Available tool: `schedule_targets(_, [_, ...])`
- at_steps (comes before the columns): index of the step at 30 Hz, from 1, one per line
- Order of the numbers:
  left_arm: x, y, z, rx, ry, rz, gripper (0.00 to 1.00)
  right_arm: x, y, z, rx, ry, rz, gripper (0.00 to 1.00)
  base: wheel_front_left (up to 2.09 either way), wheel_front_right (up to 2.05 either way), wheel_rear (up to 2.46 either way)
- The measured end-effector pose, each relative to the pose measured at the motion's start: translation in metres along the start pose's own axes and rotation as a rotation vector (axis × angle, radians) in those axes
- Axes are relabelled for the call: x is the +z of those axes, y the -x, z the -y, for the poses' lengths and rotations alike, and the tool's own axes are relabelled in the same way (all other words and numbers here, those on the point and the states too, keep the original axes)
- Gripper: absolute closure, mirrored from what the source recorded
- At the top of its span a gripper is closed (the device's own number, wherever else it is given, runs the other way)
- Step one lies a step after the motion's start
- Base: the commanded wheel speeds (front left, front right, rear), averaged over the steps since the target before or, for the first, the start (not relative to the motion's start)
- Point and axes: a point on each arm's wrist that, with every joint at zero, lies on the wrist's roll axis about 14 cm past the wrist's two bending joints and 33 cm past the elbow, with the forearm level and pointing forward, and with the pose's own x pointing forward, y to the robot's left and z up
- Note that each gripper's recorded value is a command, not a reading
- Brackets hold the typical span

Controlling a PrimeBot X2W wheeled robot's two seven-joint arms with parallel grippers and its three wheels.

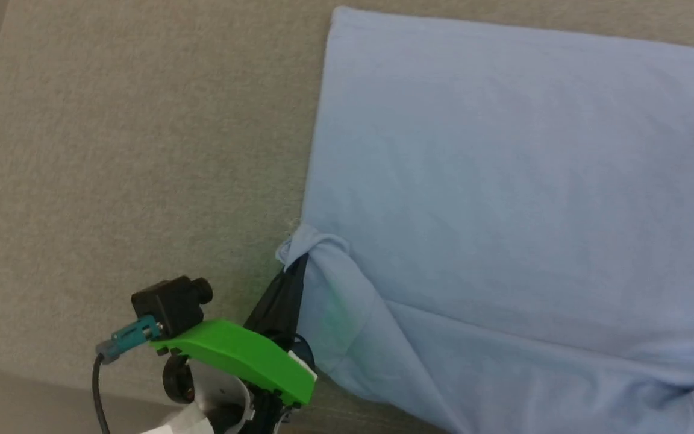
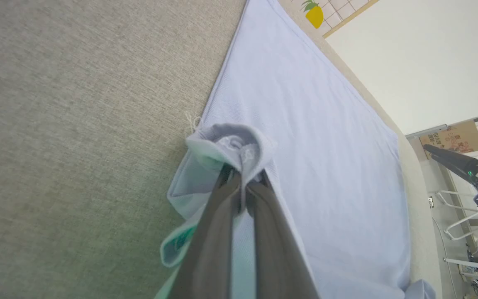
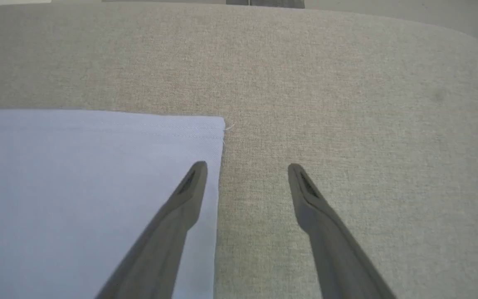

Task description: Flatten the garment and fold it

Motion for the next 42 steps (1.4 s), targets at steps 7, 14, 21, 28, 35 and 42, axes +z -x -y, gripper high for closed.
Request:
schedule_targets(7, [-0.005,-0.004,-0.017,0.058,0.014,-0.008,1.00,-0.019,-0.037,-0.014,0.018,0.021,-0.090,0.00,0.00,0.00,0.00])
schedule_targets(14, [-0.011,-0.007,-0.032,0.109,0.017,-0.020,1.00,-0.024,-0.062,-0.026,0.031,0.030,-0.121,1.00,0.00,0.00,0.00])
schedule_targets(21, [-0.005,-0.007,-0.030,0.098,0.008,-0.004,1.00,-0.015,-0.054,-0.026,0.036,0.031,-0.087,1.00,0.00,0.00,0.00])
schedule_targets(28, [0.006,-0.002,-0.020,0.061,-0.008,0.027,1.00,0.023,-0.018,-0.017,0.050,-0.028,0.108,1.00,0.00,0.00,0.00])
schedule_targets(35, [0.008,0.020,-0.016,0.046,-0.018,0.033,1.00,0.013,0.047,0.022,0.019,-0.098,0.215,1.00,0.00,0.00,0.00])
schedule_targets(42, [0.004,0.046,-0.002,-0.002,-0.007,0.023,1.00,-0.015,0.139,0.080,-0.065,-0.207,0.310,1.00,0.00,0.00,0.00])
